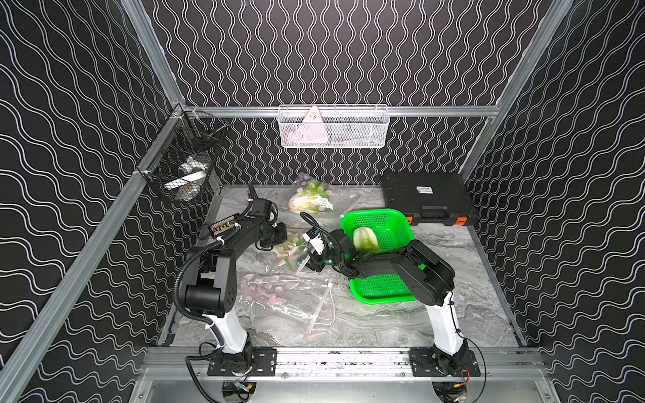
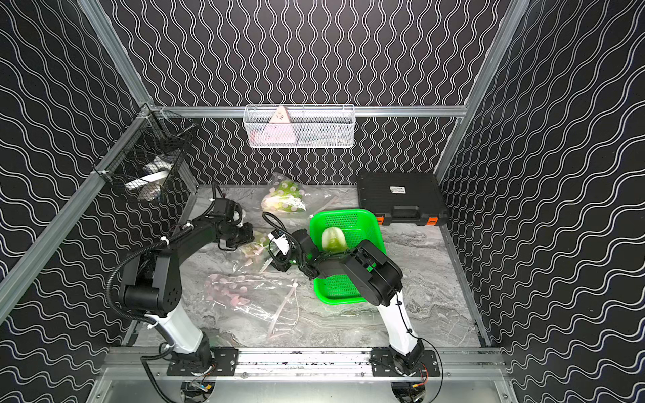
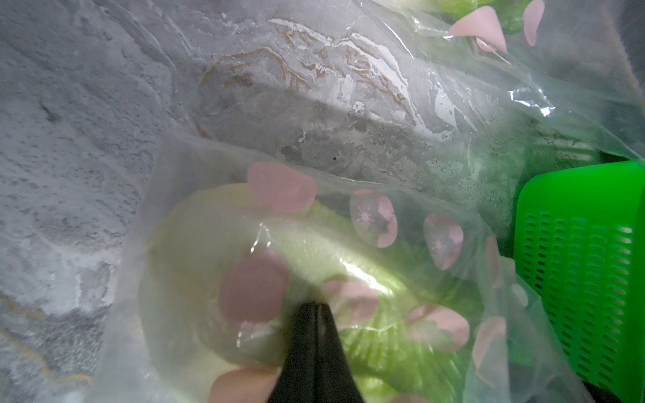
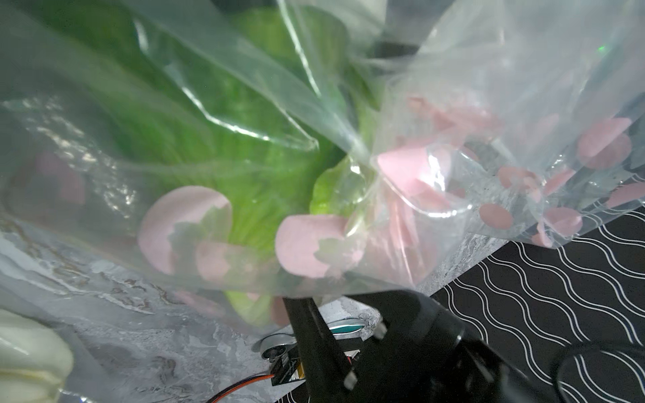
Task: Open the zip-top bag and take out the chinese cabbages
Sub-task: Pick up the Chinese cabbage from the zipper food storage bag.
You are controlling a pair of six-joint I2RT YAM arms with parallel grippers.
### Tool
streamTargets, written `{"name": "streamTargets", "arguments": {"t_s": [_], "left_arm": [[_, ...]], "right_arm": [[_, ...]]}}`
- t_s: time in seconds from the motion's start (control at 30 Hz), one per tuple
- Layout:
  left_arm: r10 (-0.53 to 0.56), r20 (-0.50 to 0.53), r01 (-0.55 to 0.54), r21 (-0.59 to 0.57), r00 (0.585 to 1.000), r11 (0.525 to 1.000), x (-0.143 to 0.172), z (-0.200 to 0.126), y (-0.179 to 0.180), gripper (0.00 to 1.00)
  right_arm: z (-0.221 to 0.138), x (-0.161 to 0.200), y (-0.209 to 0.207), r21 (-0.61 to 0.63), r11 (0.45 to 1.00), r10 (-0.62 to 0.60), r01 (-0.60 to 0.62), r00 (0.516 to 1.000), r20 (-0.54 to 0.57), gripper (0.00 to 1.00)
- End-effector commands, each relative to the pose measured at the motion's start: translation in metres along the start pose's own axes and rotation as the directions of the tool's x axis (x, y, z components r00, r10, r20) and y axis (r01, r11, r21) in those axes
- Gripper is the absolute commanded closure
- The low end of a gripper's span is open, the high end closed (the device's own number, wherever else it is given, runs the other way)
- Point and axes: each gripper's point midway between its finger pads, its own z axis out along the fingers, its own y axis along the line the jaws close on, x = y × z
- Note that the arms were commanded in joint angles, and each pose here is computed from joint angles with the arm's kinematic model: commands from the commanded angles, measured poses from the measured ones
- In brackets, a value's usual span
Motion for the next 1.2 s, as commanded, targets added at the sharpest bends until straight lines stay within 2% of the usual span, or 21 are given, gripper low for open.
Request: {"name": "streamTargets", "arguments": {"t_s": [0.0, 0.23, 0.27, 0.5, 0.87, 1.17], "left_arm": [[0.001, -0.079, -0.003, -0.021, 0.997, 1.000, 0.019, 0.000, 0.005, 1.00], [0.000, -0.082, -0.002, -0.023, 0.997, 1.000, 0.019, 0.001, 0.005, 1.00], [0.001, -0.079, -0.003, -0.022, 0.997, 1.000, 0.019, 0.000, 0.005, 1.00], [0.000, -0.079, -0.002, -0.024, 0.997, 1.000, 0.019, 0.001, 0.005, 1.00], [-0.003, -0.085, 0.001, -0.024, 0.996, 1.000, 0.020, 0.003, 0.006, 1.00], [-0.015, -0.087, 0.015, -0.010, 0.996, 1.000, 0.020, 0.005, 0.004, 1.00]], "right_arm": [[-0.004, -0.006, -0.008, 0.039, 0.999, -0.025, 0.024, 0.999, 0.021, 0.57], [-0.015, -0.016, -0.021, 0.043, 0.999, 0.005, -0.008, 0.998, 0.067, 0.58], [-0.018, -0.007, -0.023, 0.048, 0.999, 0.021, -0.023, 0.998, 0.055, 0.59], [-0.030, -0.011, -0.032, 0.042, 0.998, 0.050, -0.054, 0.995, 0.087, 0.64], [-0.030, -0.016, -0.038, 0.048, 0.998, 0.044, -0.049, 0.994, 0.097, 0.64], [-0.026, -0.024, -0.020, -0.077, 0.996, 0.048, -0.038, 0.990, 0.130, 0.54]]}}
